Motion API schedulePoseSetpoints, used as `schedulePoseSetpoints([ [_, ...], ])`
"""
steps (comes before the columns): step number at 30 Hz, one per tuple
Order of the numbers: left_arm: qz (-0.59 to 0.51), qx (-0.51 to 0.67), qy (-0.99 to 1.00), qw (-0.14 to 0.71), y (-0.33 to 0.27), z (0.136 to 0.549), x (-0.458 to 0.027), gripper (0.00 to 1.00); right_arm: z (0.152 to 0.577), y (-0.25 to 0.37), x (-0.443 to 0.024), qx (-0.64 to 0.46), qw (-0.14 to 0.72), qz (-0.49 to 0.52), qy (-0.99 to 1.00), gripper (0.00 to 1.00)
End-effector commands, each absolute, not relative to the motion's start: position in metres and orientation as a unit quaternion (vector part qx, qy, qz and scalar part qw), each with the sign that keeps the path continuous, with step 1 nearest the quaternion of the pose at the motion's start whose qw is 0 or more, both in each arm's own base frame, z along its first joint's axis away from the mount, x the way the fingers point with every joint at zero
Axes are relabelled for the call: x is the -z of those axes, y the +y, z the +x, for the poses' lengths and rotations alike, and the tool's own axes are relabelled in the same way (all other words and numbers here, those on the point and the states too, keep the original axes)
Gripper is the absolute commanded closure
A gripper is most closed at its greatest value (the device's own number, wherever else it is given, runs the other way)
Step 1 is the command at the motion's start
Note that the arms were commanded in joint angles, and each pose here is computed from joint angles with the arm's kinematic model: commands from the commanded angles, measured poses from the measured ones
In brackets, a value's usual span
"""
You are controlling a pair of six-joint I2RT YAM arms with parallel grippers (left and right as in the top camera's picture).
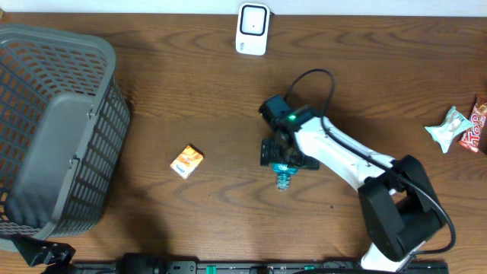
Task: Scan the item barcode
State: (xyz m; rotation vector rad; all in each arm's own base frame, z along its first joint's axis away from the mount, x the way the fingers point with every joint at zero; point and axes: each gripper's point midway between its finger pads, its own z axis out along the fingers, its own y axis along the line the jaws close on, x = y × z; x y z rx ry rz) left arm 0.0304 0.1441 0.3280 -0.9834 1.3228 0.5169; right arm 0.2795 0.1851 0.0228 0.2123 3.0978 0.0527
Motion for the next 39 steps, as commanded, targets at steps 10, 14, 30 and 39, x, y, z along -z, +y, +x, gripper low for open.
schedulePoseSetpoints([
  [10,-0.438,-0.233,0.58,0.646,0.145,0.029,-0.326,0.0,0.247,0.183,0.032,-0.161,-0.054,0.102,0.98,0.14],
  [14,-0.438,-0.234,0.581,0.645,0.146,0.029,-0.325,0.0,0.237,0.185,0.038,-0.208,-0.068,0.084,0.972,0.23],
  [30,-0.438,-0.233,0.581,0.645,0.145,0.029,-0.325,0.0,0.228,0.176,0.048,-0.192,-0.065,0.069,0.977,0.71],
  [39,-0.438,-0.233,0.581,0.645,0.145,0.029,-0.325,0.0,0.239,0.175,0.046,-0.185,-0.046,0.067,0.979,0.89],
])
